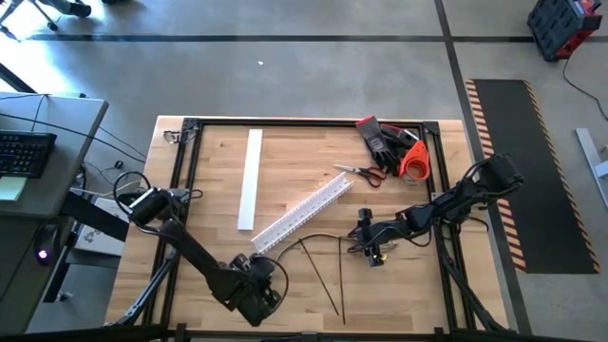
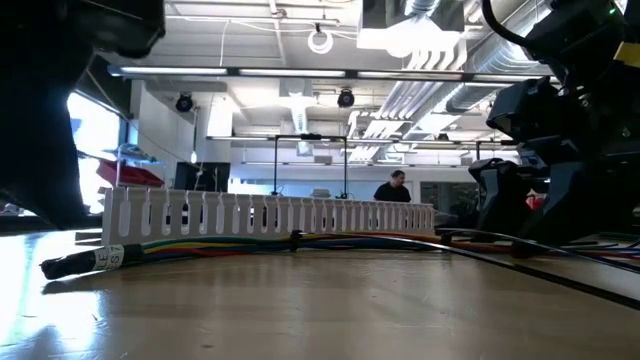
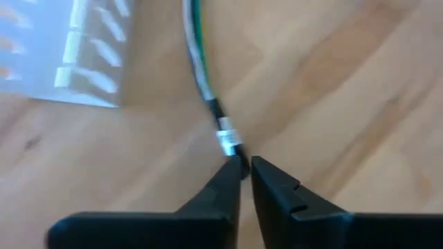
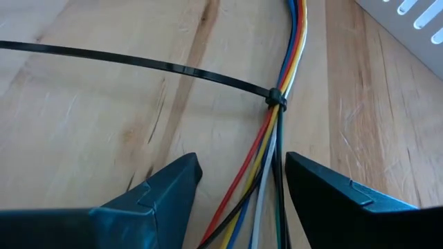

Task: Ziptie cables
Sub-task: Put the zip-tied cable wires into the white cable duct

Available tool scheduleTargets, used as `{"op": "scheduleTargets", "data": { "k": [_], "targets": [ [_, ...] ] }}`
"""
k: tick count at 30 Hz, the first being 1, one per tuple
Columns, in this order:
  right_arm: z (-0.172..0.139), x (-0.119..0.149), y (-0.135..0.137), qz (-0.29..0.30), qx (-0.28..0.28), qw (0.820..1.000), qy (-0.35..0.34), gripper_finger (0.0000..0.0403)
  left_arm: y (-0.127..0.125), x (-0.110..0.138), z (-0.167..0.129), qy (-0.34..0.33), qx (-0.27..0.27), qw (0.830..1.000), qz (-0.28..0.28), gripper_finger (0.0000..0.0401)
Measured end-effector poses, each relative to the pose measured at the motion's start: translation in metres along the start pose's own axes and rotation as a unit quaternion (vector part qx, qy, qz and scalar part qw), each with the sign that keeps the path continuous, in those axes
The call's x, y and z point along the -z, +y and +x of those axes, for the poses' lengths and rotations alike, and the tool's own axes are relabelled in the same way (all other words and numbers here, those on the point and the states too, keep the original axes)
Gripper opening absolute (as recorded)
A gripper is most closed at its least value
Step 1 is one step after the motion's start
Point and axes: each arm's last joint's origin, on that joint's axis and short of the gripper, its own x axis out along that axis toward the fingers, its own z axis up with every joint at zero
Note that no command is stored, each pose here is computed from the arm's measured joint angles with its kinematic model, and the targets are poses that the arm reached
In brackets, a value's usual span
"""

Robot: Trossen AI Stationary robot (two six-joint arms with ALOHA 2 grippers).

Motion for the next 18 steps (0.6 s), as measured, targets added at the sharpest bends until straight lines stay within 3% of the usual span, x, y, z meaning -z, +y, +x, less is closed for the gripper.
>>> {"op": "scheduleTargets", "data": {
  "k": [8,11,14,18],
  "targets": [
    [0.0,0.0,0.0,0.0,0.0,1.0,-0.001,0.0211,0.007,0.001,0.03,-0.007,0.018,0.997,-0.071,0.0135],
    [0.0,0.0,0.0,0.0,0.0,1.0,-0.001,0.0211,0.011,0.002,0.035,0.001,0.009,0.996,-0.083,0.0154],
    [0.0,0.001,0.0,0.0,0.001,1.0,0.002,0.0211,0.013,0.003,0.037,0.001,0.005,0.998,-0.07,0.0138],
    [0.0,0.002,-0.001,0.004,0.009,1.0,0.011,0.0211,0.014,0.004,0.037,0.014,-0.001,1.0,-0.025,0.006]
  ]
}}
